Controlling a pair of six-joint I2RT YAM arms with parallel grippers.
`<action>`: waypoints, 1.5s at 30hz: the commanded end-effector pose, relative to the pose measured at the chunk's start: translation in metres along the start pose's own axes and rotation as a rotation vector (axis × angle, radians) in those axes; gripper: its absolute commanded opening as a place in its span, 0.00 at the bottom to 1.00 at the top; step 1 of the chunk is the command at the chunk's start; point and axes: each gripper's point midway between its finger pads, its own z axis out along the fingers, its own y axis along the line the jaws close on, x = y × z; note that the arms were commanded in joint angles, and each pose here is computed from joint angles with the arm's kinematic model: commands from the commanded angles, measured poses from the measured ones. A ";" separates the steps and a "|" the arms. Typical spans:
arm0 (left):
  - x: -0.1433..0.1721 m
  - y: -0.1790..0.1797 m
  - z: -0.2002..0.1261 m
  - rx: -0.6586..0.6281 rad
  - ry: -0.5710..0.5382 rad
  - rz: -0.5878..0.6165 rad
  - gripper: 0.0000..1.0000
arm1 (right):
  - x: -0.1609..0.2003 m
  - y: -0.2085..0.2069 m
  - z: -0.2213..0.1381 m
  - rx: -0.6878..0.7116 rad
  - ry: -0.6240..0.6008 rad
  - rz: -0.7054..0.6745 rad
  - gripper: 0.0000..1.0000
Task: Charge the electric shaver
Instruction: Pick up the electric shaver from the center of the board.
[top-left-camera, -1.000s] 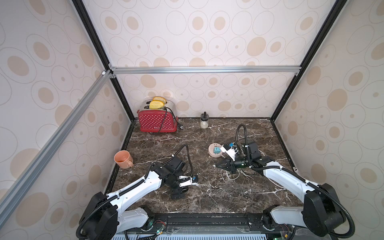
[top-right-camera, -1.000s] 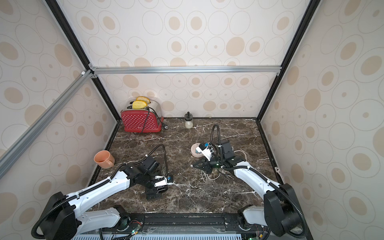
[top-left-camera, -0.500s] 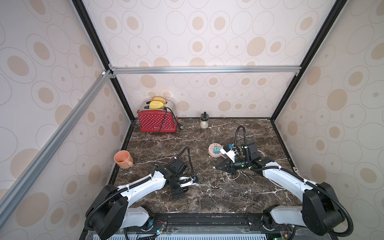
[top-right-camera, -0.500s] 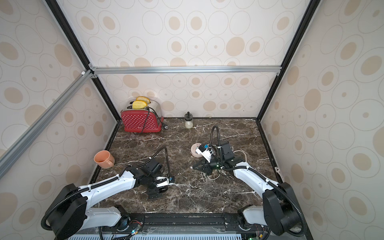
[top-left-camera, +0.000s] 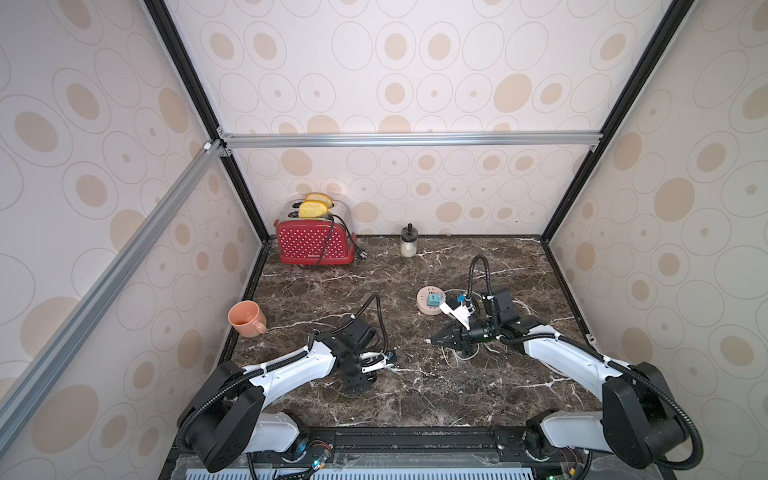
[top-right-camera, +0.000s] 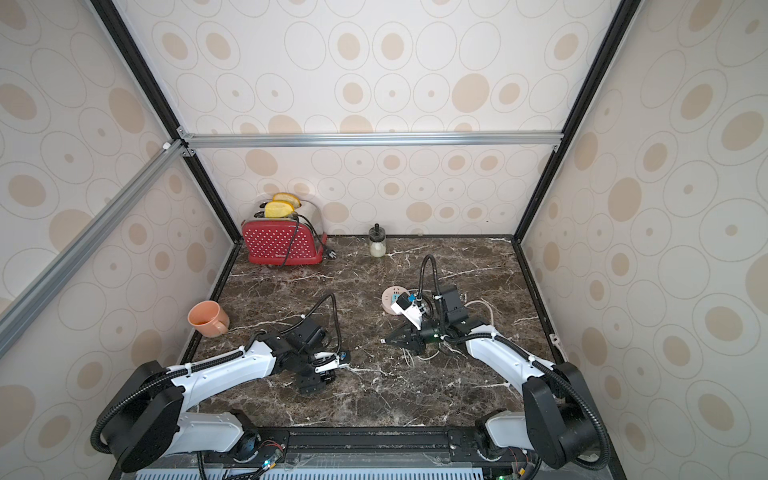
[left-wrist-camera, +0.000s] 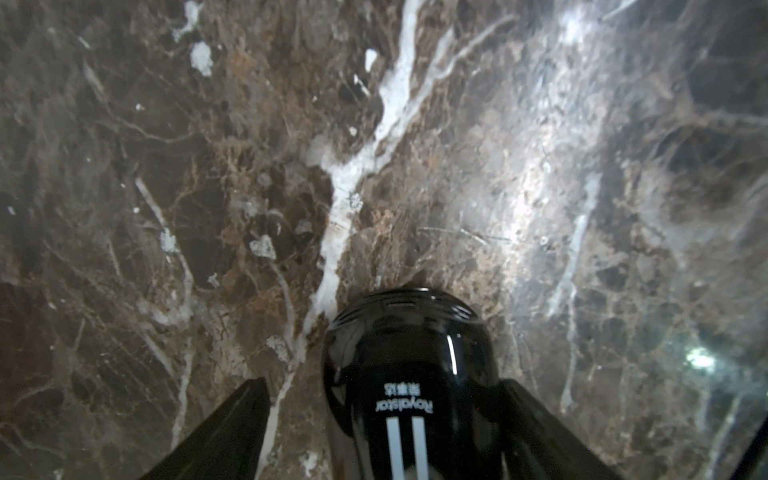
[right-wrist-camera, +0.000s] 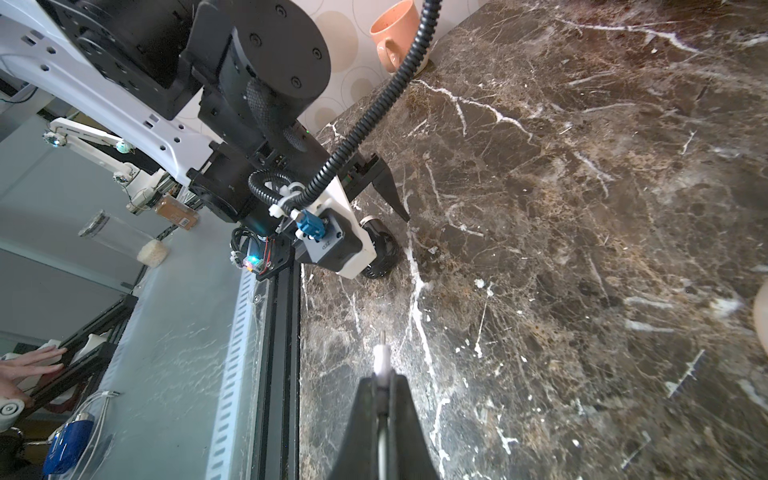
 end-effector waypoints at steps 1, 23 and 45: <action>0.005 -0.001 0.001 -0.010 0.028 0.023 0.92 | -0.001 0.004 -0.001 -0.022 0.000 -0.025 0.00; -0.005 0.005 0.003 -0.007 0.005 0.046 0.48 | 0.005 0.000 0.002 -0.031 0.041 0.065 0.00; -0.094 0.042 -0.063 -0.167 -0.514 0.260 0.00 | -0.025 0.005 0.034 -0.209 -0.001 0.431 0.00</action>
